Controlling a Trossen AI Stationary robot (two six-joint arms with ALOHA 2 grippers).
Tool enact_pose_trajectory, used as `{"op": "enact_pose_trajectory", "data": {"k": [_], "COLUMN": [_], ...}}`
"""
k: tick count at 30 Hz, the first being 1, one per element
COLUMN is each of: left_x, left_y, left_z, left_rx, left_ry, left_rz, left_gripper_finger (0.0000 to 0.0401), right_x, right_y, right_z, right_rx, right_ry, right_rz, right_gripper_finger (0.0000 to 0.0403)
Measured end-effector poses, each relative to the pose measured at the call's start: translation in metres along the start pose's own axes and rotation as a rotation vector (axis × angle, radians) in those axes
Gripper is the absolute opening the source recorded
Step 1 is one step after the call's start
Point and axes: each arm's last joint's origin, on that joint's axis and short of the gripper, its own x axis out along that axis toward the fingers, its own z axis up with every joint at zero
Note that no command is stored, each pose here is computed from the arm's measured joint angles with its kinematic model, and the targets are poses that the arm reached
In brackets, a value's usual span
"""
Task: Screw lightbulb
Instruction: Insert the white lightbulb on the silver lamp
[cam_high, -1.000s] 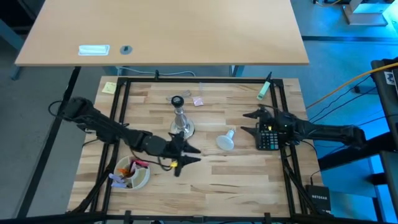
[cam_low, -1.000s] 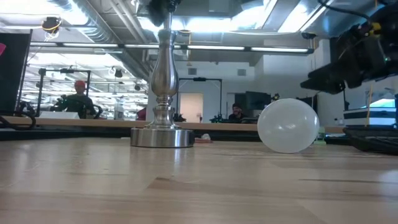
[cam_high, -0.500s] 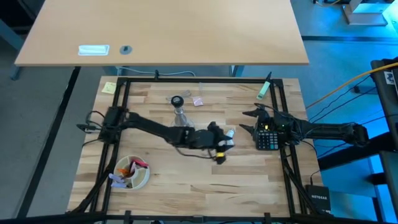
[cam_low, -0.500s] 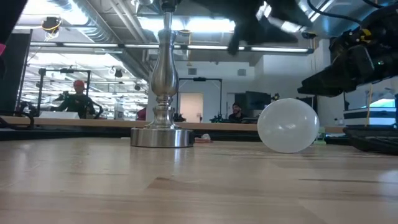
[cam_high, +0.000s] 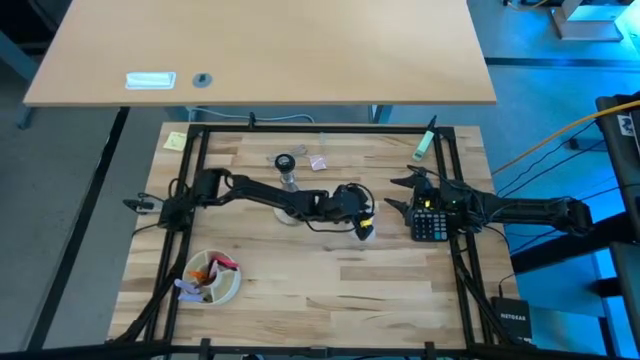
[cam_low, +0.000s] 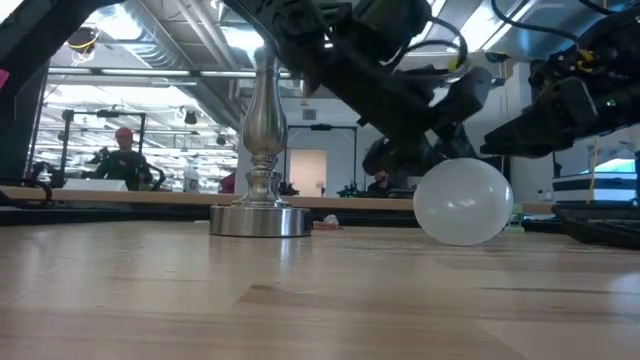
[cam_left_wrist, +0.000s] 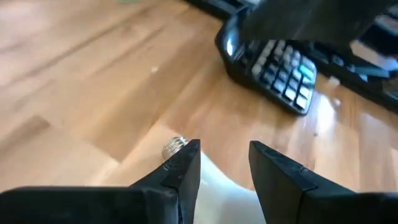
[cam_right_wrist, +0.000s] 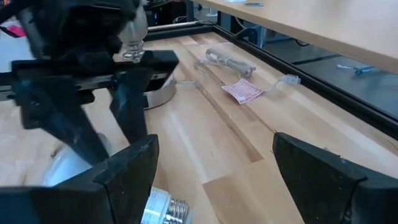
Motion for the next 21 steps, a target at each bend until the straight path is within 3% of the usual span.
{"op": "enact_pose_trajectory", "data": {"k": [5,13,21], "left_x": [-0.003,-0.011,-0.048], "left_y": [-0.009,-0.027,-0.031], "left_z": [-0.008,-0.021,0.007], "left_rx": [-0.007,0.056,0.233], "left_ry": [0.097,0.160,0.179], "left_rz": [-0.115,-0.174,-0.175], "left_gripper_finger": [0.0127,0.0127,0.0127], "right_x": [0.000,0.000,0.001], "right_y": [0.001,0.008,0.013], "right_z": [-0.001,-0.004,-0.003], "right_rx": [0.000,0.093,0.097], "right_ry": [0.015,0.080,0.085], "right_rz": [0.038,0.290,0.421], "right_gripper_finger": [0.0321,0.0321,0.0321]}}
